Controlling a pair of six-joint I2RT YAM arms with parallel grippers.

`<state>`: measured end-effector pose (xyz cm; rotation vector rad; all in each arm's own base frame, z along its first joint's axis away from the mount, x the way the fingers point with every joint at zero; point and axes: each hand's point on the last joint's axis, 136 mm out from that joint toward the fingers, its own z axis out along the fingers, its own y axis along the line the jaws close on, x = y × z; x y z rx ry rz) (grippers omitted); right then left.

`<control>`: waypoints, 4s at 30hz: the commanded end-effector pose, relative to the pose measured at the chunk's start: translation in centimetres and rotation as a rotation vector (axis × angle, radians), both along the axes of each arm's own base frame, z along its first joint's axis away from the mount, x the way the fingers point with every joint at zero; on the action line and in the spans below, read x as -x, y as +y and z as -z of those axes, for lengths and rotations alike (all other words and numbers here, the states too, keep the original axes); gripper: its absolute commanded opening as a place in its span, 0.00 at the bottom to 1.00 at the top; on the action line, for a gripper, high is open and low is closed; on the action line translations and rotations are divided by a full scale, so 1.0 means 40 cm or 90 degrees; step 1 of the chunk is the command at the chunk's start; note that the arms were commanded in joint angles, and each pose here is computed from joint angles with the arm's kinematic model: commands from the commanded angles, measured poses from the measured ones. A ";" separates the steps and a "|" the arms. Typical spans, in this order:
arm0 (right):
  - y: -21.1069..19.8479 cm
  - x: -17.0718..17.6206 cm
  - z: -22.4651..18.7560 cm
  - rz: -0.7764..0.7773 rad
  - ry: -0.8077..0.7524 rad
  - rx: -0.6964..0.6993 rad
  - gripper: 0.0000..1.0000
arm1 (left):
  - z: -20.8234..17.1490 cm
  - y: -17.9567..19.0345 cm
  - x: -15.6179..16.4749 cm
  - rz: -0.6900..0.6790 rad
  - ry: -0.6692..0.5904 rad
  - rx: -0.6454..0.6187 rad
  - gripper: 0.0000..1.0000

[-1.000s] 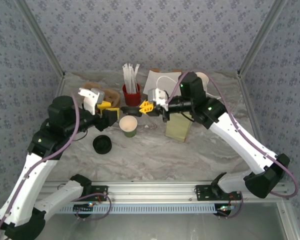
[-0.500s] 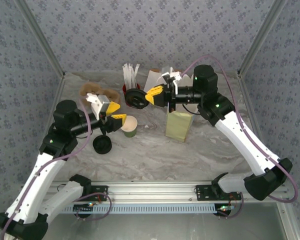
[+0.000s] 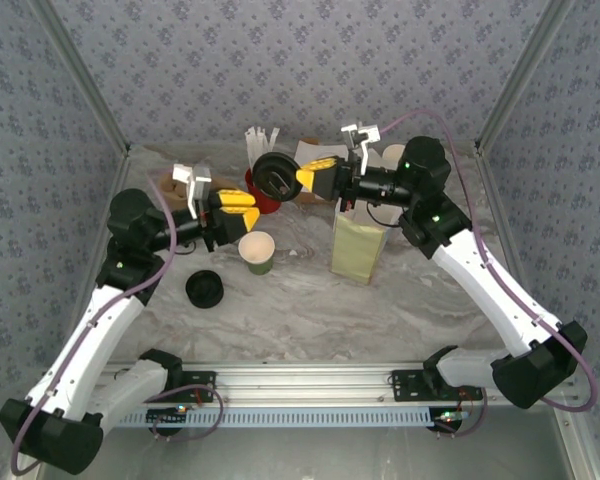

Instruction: Pack the takeout coffee

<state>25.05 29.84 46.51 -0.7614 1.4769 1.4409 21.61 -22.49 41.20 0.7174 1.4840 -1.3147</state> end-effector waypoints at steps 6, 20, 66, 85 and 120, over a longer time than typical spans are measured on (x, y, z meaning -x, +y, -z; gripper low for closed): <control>-0.016 -0.003 -0.052 0.011 0.036 -0.069 0.10 | -0.103 0.015 -0.011 0.038 0.049 0.093 0.43; -0.012 -0.005 -0.060 0.011 0.054 -0.093 0.11 | -0.144 0.012 -0.027 0.052 0.042 0.136 0.40; 0.004 -0.045 0.015 0.082 0.100 -0.066 0.37 | -0.151 0.016 0.002 0.026 0.029 0.136 0.19; 0.096 -0.013 0.163 0.180 0.170 0.185 0.50 | 0.169 0.166 -0.079 -0.122 0.423 0.107 0.14; 0.081 -0.189 0.729 0.507 0.392 0.402 0.41 | 0.468 0.238 -0.094 -0.194 0.605 0.106 0.14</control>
